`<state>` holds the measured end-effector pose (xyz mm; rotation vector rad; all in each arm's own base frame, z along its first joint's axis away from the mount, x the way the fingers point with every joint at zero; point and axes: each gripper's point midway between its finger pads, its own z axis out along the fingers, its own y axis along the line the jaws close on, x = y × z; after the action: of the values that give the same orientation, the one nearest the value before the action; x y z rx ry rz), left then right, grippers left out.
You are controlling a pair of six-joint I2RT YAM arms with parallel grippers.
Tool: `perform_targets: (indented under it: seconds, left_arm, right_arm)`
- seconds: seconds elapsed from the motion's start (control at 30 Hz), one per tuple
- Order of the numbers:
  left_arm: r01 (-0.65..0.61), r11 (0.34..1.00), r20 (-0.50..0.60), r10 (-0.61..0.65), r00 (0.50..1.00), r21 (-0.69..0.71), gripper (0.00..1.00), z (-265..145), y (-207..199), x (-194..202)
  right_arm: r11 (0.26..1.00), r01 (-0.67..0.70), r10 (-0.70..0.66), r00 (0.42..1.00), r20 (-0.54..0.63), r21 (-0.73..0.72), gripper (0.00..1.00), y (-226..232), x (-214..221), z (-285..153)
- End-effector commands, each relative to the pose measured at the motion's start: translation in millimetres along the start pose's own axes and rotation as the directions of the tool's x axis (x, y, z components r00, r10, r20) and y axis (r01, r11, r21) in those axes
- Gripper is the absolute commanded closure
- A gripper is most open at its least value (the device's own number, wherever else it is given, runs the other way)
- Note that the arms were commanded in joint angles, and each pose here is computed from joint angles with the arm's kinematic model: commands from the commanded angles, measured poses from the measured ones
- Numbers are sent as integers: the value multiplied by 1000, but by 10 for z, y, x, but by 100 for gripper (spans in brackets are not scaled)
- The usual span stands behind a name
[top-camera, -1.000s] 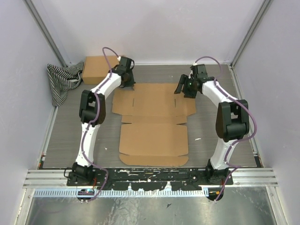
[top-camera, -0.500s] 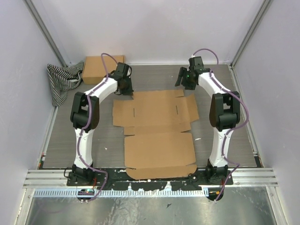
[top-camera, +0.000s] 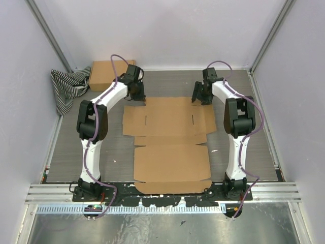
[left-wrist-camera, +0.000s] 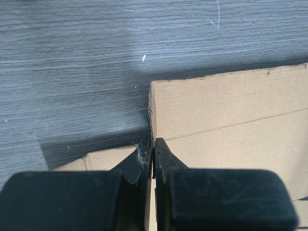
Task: Fold the paper box
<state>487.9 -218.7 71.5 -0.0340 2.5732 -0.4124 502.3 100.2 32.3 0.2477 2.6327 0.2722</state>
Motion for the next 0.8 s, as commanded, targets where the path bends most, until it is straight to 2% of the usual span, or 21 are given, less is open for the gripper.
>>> perform_targets:
  seconds: [0.0, 0.17, 0.3, 0.57, 0.77]
  left_arm:
    - [-29, 1000, 16, 29, 999, 6, 89, -54, -40, -107]
    - [-30, 1000, 8, 30, 1000, 6, 89, -28, -36, -89]
    - [-31, 1000, -2, 31, 1000, 2, 88, 2, -22, -64]
    - [-31, 1000, -20, 30, 999, -4, 88, 58, -2, -29]
    - [-23, 1000, -28, 23, 999, -3, 85, 70, -12, -26]
  right_arm:
    - [998, 25, -28, 998, 60, 50, 35, -90, -102, -228]
    - [1000, 31, -31, 997, 64, -4, 35, -4, -117, -219]
    - [991, 50, -40, 996, 85, -121, 46, 213, -153, -293]
    - [970, 55, -27, 993, 119, -237, 68, 454, -235, -485]
    - [962, 75, -39, 990, 138, -262, 70, 583, -264, -582]
